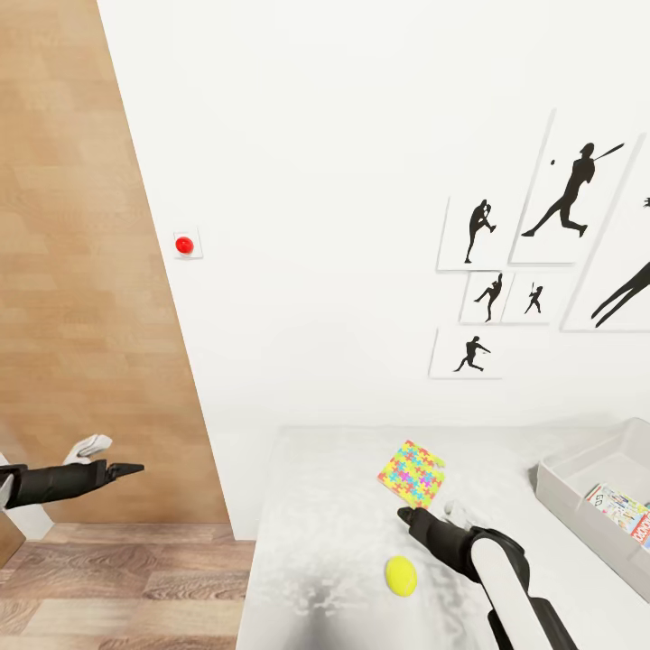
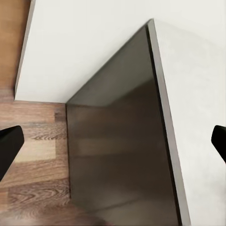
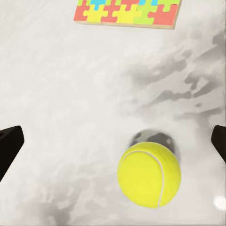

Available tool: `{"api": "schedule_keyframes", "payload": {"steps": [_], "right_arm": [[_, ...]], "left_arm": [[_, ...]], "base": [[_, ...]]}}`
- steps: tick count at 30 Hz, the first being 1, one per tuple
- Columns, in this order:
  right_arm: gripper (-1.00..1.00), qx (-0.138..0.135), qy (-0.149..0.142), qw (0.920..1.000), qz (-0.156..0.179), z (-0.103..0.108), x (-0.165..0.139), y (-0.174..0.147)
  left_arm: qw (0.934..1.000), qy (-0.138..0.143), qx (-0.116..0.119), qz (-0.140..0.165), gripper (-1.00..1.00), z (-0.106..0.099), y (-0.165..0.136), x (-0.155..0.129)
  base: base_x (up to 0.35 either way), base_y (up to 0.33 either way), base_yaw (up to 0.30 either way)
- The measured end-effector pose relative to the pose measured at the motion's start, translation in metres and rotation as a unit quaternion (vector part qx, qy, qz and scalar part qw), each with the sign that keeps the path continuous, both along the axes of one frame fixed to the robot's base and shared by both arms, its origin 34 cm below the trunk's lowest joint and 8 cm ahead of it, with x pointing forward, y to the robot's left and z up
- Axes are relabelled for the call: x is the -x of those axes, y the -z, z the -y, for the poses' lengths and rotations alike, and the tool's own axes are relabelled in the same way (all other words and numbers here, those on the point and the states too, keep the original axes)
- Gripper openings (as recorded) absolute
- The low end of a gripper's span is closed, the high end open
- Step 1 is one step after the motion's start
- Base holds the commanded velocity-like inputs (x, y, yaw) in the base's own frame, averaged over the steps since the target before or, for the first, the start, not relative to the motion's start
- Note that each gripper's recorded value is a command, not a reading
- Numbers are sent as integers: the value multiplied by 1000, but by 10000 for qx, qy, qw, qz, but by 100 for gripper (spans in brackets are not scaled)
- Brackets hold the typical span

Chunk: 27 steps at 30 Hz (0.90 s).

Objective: Put all the toys in the child's room - the three board games (two on the bed and one on the table), the two jigsaw puzzles on the table, and the tennis ball on the table - inside the toy box on the table in the child's room.

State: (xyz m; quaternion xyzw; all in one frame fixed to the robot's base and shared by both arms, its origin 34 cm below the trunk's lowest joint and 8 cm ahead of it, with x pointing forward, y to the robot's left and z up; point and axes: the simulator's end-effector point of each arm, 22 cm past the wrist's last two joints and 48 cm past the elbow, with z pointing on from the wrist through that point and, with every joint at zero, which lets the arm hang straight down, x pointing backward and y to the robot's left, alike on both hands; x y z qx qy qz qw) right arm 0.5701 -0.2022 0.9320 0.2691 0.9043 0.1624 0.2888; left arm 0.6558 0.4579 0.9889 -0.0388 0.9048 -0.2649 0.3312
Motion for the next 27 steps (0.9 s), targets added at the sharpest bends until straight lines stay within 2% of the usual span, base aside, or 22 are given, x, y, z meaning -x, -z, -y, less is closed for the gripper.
{"api": "schedule_keyframes", "payload": {"steps": [6,16,20,23,27], "right_arm": [[100,163,25,9998,-128,2,4,4],[100,444,66,9985,-314,7,9,9],[100,738,5,9968,-298,6,7,7],[100,1098,-17,9936,-276,6,4,3],[100,1295,-27,9912,-288,-4,4,0]], "left_arm": [[9999,-46,-115,-10,100,-4,1,-2],[9983,-289,-475,-143,100,-12,15,-6],[9973,-374,-597,-188,100,-16,20,-7],[9972,-388,-616,-198,100,-15,21,-7],[9971,-389,-628,-205,100,-15,22,-7]], "base": [[-59,0,0],[-26,0,0],[-1,0,0],[0,0,0],[0,0,0]]}}
